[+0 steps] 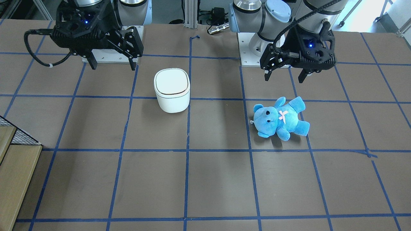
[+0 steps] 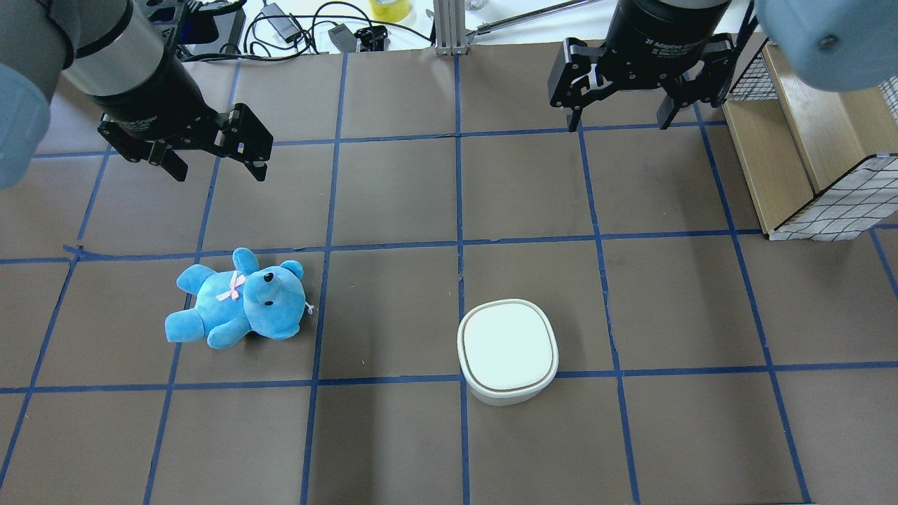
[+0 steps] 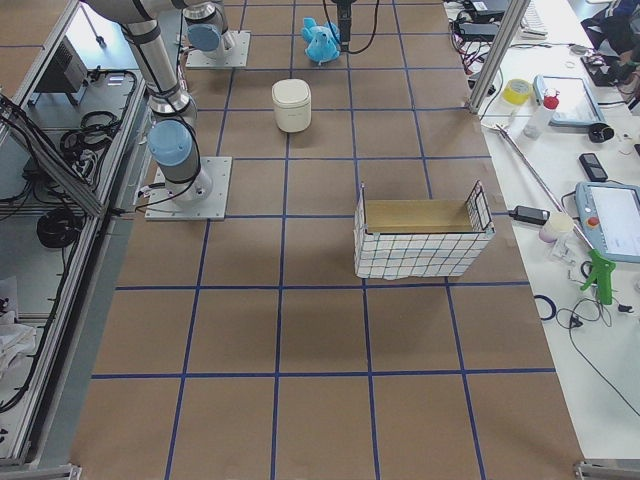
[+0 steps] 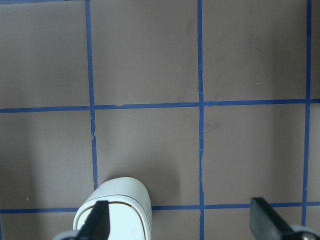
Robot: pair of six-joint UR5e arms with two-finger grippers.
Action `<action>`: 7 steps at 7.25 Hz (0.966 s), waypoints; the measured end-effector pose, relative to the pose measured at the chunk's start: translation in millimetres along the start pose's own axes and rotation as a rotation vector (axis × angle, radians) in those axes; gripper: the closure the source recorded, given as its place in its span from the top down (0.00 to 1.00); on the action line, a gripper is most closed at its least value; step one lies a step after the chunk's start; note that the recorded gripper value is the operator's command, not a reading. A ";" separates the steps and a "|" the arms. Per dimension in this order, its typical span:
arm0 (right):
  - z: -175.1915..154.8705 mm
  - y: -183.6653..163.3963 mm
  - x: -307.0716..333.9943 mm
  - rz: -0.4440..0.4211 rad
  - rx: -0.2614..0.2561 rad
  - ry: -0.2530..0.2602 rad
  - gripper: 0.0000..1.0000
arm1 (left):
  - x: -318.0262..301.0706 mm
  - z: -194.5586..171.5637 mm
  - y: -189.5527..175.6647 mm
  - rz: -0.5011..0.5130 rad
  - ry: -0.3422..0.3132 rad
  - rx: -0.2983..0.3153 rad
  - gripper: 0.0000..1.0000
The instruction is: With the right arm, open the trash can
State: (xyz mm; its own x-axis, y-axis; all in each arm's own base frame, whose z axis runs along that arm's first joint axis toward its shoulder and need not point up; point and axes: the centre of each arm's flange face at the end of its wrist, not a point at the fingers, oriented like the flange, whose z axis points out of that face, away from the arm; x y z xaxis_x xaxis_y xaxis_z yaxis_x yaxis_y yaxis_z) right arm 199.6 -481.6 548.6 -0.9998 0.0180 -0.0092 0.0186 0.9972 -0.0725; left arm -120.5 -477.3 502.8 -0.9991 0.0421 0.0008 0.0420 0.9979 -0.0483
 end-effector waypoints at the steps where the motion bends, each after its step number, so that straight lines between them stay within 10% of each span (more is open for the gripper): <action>1: -0.1 0.1 0.2 0.000 0.000 0.003 1.00 | 0.0 0.0 0.0 0.000 0.000 0.000 1.00; 3: 0.8 1.3 -0.3 -0.002 -0.003 0.006 0.90 | 0.0 0.0 0.0 0.000 0.000 0.000 1.00; 7: 15.4 13.0 -10.2 0.000 -0.072 -0.003 0.22 | 0.0 0.0 0.0 0.000 0.000 0.000 1.00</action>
State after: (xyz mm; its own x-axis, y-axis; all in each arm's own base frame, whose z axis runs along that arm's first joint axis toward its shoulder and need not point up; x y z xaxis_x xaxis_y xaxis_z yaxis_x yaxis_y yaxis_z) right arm 210.2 -469.9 532.4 -0.9998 0.0177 -0.0126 0.0177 0.9998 -0.0005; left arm -120.5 -477.3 502.8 -0.9991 0.0422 0.0008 0.0421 0.9979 -0.0483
